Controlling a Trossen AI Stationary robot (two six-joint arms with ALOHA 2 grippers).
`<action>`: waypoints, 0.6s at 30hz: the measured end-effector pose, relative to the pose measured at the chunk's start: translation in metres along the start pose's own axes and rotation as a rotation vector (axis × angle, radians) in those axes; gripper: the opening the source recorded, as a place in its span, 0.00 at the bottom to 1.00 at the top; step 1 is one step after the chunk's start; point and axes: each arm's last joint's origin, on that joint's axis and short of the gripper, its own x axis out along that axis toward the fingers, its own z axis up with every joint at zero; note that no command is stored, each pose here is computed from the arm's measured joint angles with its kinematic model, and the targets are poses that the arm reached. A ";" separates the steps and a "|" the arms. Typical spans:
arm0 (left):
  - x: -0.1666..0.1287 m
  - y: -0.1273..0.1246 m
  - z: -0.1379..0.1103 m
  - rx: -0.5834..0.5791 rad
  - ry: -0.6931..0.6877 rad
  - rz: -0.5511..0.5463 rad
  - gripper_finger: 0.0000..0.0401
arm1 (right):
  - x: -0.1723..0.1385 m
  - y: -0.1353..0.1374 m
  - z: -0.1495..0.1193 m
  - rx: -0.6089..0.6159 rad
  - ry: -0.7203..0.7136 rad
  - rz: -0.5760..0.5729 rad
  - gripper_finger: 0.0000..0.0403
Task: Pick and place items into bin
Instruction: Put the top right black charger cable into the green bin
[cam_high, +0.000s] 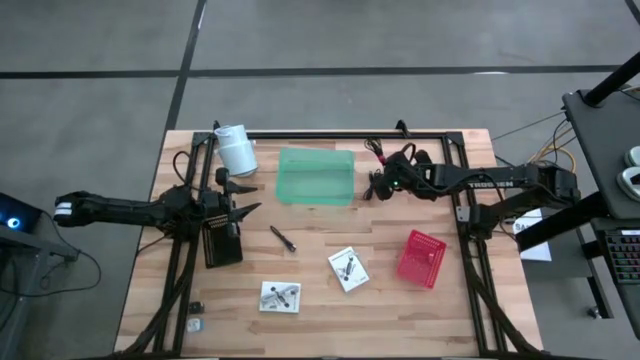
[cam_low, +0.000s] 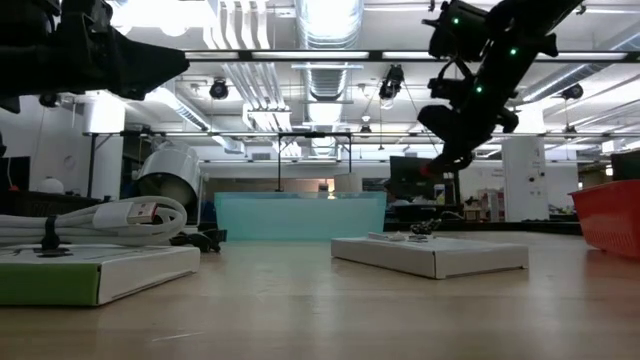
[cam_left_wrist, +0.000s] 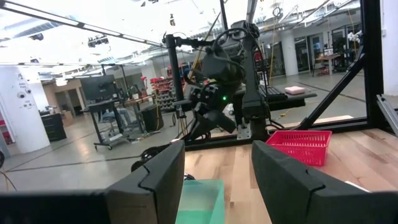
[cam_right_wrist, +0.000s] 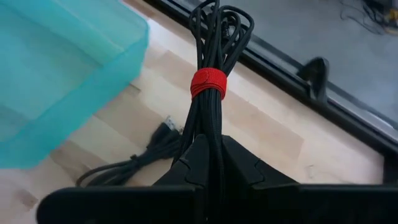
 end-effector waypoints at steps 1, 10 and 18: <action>0.000 0.000 0.000 0.000 0.000 0.000 0.43 | 0.000 0.001 0.001 -0.008 -0.007 0.015 0.03; 0.000 0.000 0.000 0.000 0.000 0.000 0.43 | -0.001 0.009 0.014 -0.096 -0.110 0.116 0.03; 0.000 0.000 0.000 0.000 0.000 0.000 0.43 | -0.003 0.012 0.021 -0.262 -0.190 0.149 0.03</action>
